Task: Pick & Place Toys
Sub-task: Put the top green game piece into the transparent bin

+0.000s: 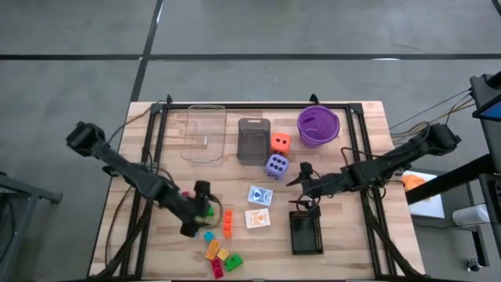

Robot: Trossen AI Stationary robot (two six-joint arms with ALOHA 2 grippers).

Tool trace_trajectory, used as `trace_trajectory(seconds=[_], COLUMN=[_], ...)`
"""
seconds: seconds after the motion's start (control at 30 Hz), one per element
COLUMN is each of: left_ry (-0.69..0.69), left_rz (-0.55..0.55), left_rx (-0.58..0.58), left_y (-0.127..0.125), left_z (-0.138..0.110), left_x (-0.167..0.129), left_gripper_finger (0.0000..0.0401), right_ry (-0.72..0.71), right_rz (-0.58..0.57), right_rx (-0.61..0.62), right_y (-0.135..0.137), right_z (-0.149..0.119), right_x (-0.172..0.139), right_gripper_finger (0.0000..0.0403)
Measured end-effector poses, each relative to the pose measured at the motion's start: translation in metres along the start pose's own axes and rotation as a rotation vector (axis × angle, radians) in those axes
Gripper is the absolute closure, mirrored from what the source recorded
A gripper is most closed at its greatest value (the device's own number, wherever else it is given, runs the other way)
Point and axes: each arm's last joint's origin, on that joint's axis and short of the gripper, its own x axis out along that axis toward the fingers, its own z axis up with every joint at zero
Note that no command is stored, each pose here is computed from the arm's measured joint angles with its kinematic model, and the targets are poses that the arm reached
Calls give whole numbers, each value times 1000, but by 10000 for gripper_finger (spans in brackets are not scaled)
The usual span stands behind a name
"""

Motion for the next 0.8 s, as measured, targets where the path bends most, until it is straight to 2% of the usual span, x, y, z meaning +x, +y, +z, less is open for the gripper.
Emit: trace_trajectory(seconds=[0.1, 0.2, 0.37, 0.7, 0.8], left_ry=[220, 350, 406, 533, 546], left_rz=[55, 112, 51, 104, 100], left_rx=[-58, -162, -250, -274, -272], left_y=[-2, -3, -9, 2, 6], left_z=[-1, -2, -7, -25, -27], left_x=[7, 13, 29, 56, 58], left_gripper_finger=[16, 16, 16, 17, 32], right_ry=[-10, -17, -4, 14, 23], right_rz=[13, 23, 26, 24, 25], right_rx=[7, 8, 5, 13, 20], right_y=[2, 4, 5, 5, 5], right_z=[1, 2, 1, -1, -2], right_x=[-4, -6, -8, -8, -8], right_gripper_finger=[128, 128, 128, 128, 128])
